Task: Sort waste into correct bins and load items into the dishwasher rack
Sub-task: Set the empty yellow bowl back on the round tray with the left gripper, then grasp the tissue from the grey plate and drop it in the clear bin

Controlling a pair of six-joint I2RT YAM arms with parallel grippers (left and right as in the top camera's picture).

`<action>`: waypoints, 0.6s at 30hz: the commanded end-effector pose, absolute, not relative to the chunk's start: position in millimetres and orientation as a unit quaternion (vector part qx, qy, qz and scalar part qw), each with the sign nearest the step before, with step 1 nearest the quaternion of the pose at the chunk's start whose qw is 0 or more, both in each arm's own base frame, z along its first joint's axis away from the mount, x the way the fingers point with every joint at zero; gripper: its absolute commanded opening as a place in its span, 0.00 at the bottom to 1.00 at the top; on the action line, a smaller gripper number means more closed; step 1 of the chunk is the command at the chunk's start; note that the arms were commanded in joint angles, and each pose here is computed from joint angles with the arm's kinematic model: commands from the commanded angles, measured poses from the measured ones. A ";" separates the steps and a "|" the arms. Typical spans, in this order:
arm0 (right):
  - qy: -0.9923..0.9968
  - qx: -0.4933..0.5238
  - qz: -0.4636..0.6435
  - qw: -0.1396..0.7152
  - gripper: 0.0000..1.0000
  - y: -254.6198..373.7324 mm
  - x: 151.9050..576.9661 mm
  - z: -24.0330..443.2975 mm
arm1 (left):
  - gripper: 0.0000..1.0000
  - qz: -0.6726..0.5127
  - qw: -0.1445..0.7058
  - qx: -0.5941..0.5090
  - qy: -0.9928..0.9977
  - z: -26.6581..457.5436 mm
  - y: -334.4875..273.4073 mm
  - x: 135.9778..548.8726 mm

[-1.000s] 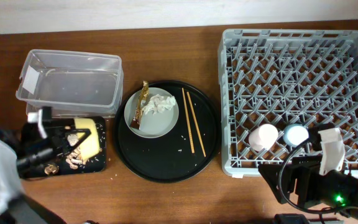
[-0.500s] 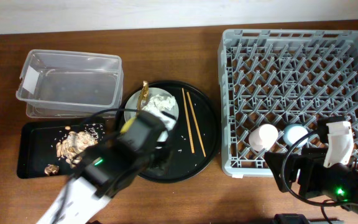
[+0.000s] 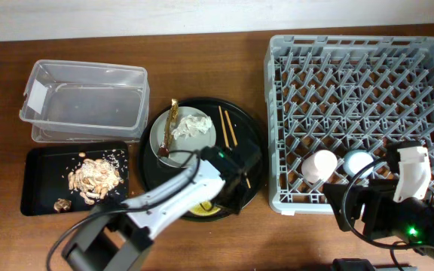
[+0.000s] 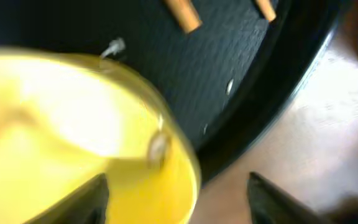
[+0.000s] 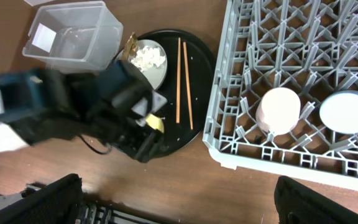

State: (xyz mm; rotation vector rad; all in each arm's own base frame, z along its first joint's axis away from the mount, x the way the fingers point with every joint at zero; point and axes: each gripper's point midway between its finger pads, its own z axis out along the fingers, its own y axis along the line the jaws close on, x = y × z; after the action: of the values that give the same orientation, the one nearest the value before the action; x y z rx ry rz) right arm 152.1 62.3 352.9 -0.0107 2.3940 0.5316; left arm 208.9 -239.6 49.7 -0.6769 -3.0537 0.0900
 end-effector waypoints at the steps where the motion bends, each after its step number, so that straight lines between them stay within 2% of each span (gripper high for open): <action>1: 0.919 -0.005 0.198 0.341 0.99 60.6 151.9 353.1 | 0.80 0.089 -0.111 -0.198 -0.970 140.4 -236.3 256.3; 4: 0.922 -0.003 0.198 0.334 0.99 60.8 149.2 350.8 | 0.80 0.053 -0.193 -0.175 -0.964 150.0 -201.5 317.9; 7: 0.922 -0.002 0.198 0.332 0.99 60.8 148.3 350.0 | 0.80 0.052 -0.193 -0.141 -0.970 104.8 -176.5 376.8; 12: 0.922 -0.002 0.198 0.332 0.99 60.8 148.3 350.0 | 0.80 0.039 -0.175 -0.129 -0.975 24.3 -168.2 416.7; 14: 0.922 -0.002 0.198 0.331 0.99 60.8 148.2 349.9 | 0.73 0.038 -0.170 -0.130 -0.976 2.7 -171.5 420.9; 15: 0.923 -0.002 0.198 0.331 0.99 60.8 148.0 349.7 | 0.54 0.041 -0.170 -0.131 -0.976 2.6 -172.9 421.0; 17: 0.923 -0.002 0.198 0.329 0.99 60.9 147.5 349.3 | 0.01 0.081 -0.165 -0.138 -0.973 4.4 -186.7 418.0; 18: 0.923 -0.002 0.198 0.329 0.99 60.9 147.2 349.1 | 0.00 0.096 -0.163 -0.141 -0.972 6.8 -191.7 416.0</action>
State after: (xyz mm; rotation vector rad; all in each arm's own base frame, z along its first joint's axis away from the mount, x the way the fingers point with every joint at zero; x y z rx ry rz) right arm 148.6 61.4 348.3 0.0003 2.4197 0.5283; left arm 424.4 -173.6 11.8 -0.4482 -3.4771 0.1580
